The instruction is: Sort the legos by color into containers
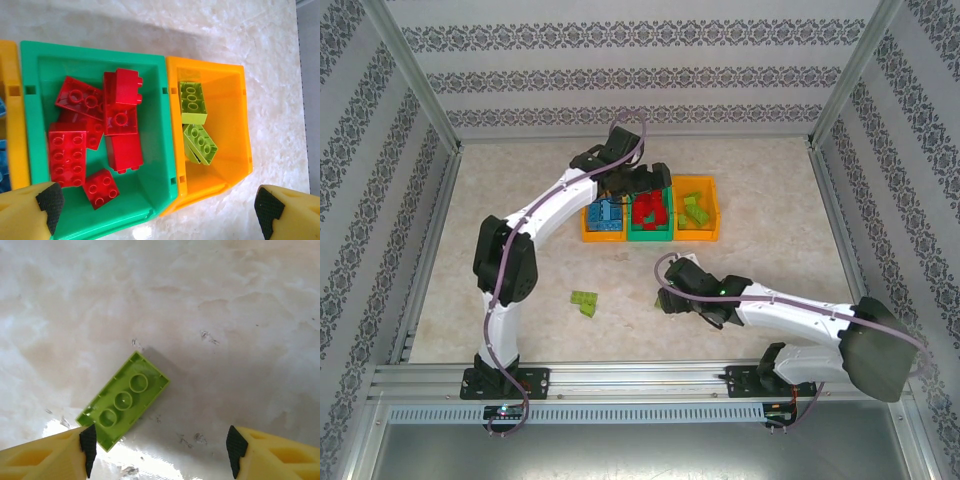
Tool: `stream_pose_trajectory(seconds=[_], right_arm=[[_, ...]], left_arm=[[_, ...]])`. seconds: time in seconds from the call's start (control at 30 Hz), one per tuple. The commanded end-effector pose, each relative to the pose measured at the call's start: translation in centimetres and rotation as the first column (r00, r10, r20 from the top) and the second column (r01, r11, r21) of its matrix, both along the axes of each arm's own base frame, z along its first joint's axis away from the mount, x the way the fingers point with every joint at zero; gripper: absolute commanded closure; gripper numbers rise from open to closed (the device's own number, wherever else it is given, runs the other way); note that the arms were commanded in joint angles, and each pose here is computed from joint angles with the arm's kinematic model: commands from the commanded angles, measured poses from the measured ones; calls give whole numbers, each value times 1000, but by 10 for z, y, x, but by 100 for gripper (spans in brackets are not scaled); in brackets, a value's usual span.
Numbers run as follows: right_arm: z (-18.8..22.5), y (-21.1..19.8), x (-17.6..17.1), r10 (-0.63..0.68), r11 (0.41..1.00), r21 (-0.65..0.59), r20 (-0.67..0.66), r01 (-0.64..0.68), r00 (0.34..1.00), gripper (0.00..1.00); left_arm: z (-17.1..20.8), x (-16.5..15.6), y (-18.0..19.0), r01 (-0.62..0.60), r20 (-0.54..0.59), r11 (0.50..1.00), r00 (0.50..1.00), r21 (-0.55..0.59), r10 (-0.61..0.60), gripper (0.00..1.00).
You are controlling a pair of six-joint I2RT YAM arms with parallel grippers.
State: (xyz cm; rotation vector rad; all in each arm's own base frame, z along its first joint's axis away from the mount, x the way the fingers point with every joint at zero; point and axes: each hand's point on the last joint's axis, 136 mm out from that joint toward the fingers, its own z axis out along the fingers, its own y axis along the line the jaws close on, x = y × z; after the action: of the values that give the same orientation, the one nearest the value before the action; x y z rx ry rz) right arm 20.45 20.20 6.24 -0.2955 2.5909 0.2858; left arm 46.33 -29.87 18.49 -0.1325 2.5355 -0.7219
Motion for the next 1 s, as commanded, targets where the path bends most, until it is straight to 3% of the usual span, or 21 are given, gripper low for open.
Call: stream_pose_trajectory(seconds=[0.0,0.13,0.27,0.63,0.97], right_arm=[[-5,-13,-6,-143,988,50,-73,147,987,25],[-11,-16,-9,-313,936,107,-173,334,934,26],[-18,-4,-11,-383,900,112,-257,421,887,25],[-29,39,-6,-418,895,31,-294,445,860,24],[-59,21,-20,-464,886,-156,-327,438,823,30]], left_arm=[[41,-1,15,-30,118,1000,993,-1,30,0],[48,-13,36,-59,168,997,985,55,49,1],[44,-27,55,-71,184,992,982,107,50,1],[30,-73,121,-149,218,958,971,243,96,1],[20,-105,161,-200,210,943,967,265,146,1]])
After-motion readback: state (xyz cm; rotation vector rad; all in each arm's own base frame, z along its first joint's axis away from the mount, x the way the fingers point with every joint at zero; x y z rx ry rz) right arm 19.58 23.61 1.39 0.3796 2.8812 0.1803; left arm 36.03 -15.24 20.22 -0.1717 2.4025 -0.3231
